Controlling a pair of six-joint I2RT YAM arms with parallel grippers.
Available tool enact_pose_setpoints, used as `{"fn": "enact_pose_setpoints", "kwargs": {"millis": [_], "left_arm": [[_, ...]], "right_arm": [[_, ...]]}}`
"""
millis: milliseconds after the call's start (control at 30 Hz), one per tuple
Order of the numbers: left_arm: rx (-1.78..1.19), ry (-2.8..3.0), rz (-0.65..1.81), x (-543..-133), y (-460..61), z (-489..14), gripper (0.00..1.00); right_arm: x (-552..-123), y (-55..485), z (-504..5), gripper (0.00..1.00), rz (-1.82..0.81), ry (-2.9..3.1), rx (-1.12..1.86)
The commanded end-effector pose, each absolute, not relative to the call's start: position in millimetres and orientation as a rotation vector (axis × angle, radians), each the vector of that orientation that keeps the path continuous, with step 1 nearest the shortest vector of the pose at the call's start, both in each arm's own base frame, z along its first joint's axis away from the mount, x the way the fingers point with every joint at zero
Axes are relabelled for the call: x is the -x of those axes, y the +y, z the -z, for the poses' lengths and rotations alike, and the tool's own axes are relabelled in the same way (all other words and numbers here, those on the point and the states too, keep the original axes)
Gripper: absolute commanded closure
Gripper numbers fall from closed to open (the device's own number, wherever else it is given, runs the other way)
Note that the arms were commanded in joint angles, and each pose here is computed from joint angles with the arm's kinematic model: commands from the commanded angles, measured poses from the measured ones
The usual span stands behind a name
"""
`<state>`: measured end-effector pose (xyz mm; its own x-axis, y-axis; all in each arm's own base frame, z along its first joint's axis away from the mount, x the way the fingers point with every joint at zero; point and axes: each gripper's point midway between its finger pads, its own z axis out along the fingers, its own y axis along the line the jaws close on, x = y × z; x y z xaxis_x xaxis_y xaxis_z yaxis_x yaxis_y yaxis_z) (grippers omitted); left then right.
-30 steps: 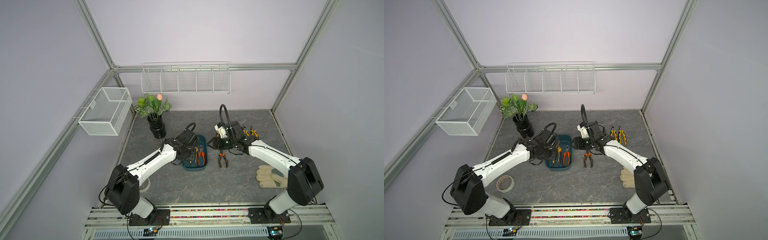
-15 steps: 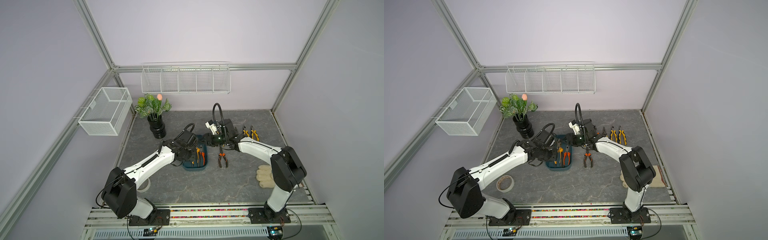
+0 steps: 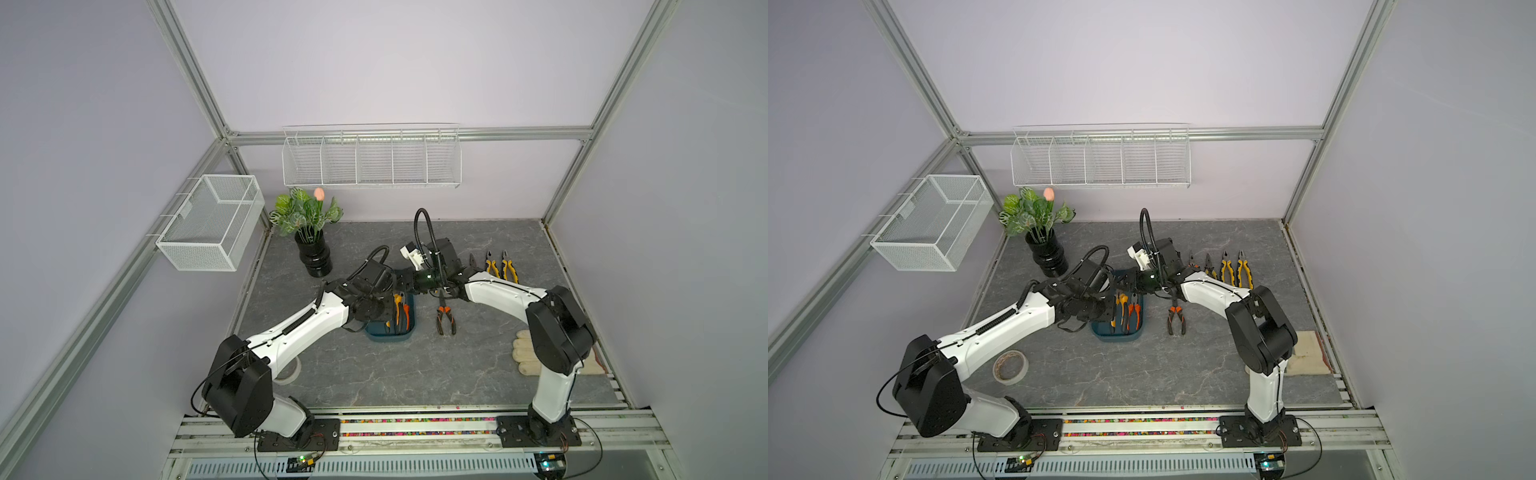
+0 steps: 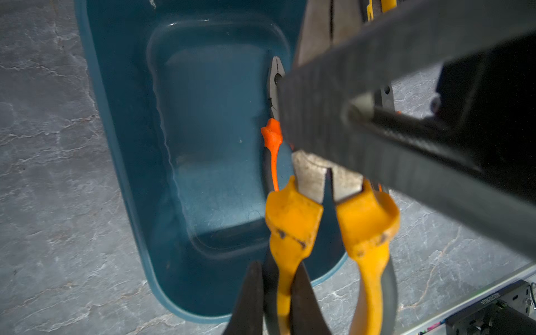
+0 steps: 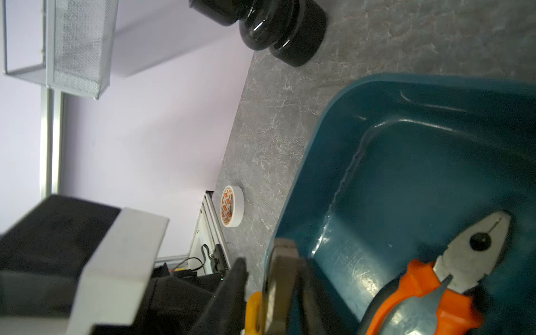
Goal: Take the pliers out of the storage box
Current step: Pick up the pliers from the storage box.
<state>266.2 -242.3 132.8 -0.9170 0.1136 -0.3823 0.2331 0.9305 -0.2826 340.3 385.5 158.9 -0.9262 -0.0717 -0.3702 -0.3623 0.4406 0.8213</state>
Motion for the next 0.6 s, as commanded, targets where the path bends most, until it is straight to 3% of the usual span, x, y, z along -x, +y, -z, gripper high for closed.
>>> {"fn": "enact_pose_setpoints", "kwargs": {"millis": [0,100,167,433,567], "left_arm": [[-0.247,2.648,0.525,-272,-250,-153,1.0],[-0.25,2.641,0.542,-272,-252,-155,1.0],[-0.251,2.625,0.577,-272,-255,-159,1.0],[-0.284,2.562,0.765,-265,-272,-170,0.57],[-0.291,2.533,0.845,-263,-277,-175,0.51]], "right_arm": [[-337,388,-161,0.82,-1.498,2.416,0.386],[-334,390,-164,0.93,-1.525,2.409,0.384],[-333,391,-167,0.94,-1.561,2.39,0.377],[-336,386,-199,0.93,-1.63,2.28,0.349],[-344,376,-211,0.93,-1.658,2.246,0.319]]}}
